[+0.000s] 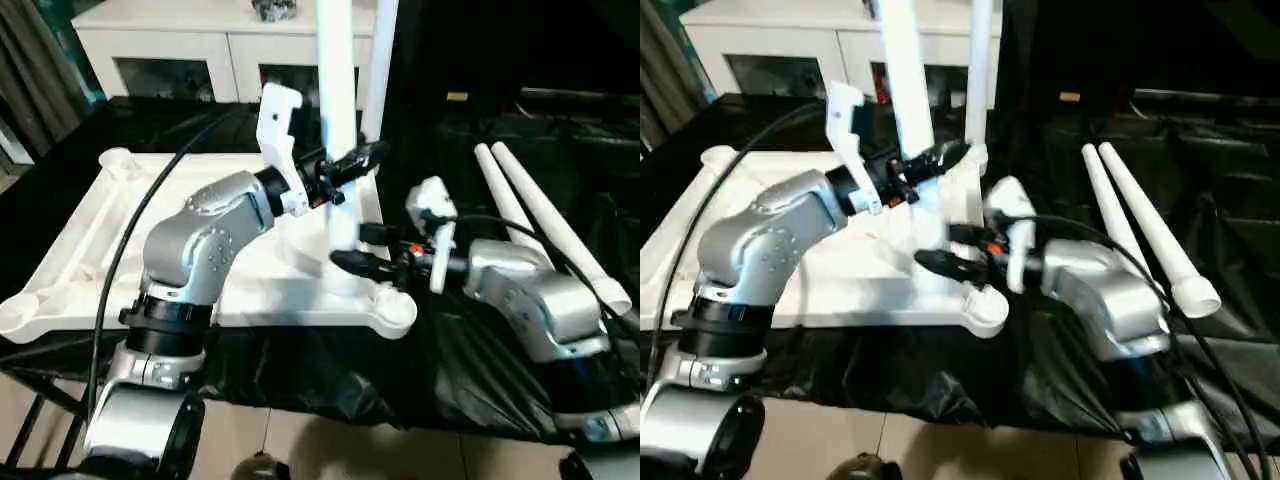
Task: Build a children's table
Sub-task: Pick table leg
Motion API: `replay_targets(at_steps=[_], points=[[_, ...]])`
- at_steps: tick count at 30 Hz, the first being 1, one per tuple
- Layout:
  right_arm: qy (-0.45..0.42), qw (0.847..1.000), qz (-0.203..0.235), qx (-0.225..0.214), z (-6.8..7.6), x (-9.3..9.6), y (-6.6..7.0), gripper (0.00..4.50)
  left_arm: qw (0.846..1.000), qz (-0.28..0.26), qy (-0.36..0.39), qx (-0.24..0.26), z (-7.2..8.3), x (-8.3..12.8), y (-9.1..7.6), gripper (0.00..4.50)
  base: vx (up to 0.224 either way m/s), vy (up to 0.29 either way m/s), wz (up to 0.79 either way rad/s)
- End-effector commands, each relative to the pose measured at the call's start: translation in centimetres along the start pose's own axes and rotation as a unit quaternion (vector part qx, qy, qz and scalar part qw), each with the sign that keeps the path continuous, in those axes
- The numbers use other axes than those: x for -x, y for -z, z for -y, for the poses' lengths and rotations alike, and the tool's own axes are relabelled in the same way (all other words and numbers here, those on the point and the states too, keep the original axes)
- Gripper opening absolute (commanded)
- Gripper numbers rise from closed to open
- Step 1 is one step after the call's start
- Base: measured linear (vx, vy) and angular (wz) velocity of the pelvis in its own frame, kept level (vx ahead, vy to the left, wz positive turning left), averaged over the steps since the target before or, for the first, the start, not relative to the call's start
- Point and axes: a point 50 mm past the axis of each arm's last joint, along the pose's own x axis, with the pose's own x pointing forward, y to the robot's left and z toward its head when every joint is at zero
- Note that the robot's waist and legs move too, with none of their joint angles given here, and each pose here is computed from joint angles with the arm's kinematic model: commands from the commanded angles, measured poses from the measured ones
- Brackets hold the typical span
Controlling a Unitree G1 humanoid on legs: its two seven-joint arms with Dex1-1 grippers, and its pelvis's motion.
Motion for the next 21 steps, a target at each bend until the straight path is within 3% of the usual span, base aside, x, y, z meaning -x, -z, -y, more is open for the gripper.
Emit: replay_targets(at_steps=[1,10,14,16,21], points=[[0.023,1.000,-0.006,0.012,0.3,-0.4,-0.2,3.07,1.000,-0.003,-0.017,-0.021,0.2,-0.3,-0.9,1.85,0.000,0.000,0.00],[0.090,0.996,-0.003,-0.002,0.0,-3.2,0.5,3.07,0.999,0.000,-0.034,-0.035,1.3,-1.0,-1.1,1.84,0.000,0.000,0.00],[0.096,0.995,-0.004,0.001,0.1,-3.5,0.5,3.07,0.999,-0.003,-0.033,-0.040,1.3,-1.0,-1.0,1.84,0.000,0.000,0.00],[0.099,0.995,-0.004,0.001,0.1,-3.6,0.5,2.72,0.999,-0.005,-0.035,-0.041,1.3,-1.0,-1.0,1.84,0.000,0.000,0.00],[0.090,0.996,-0.005,0.000,-0.1,-3.7,0.5,2.35,0.999,-0.005,-0.037,-0.039,1.3,-1.0,-1.0,1.84,0.000,0.000,0.00]])
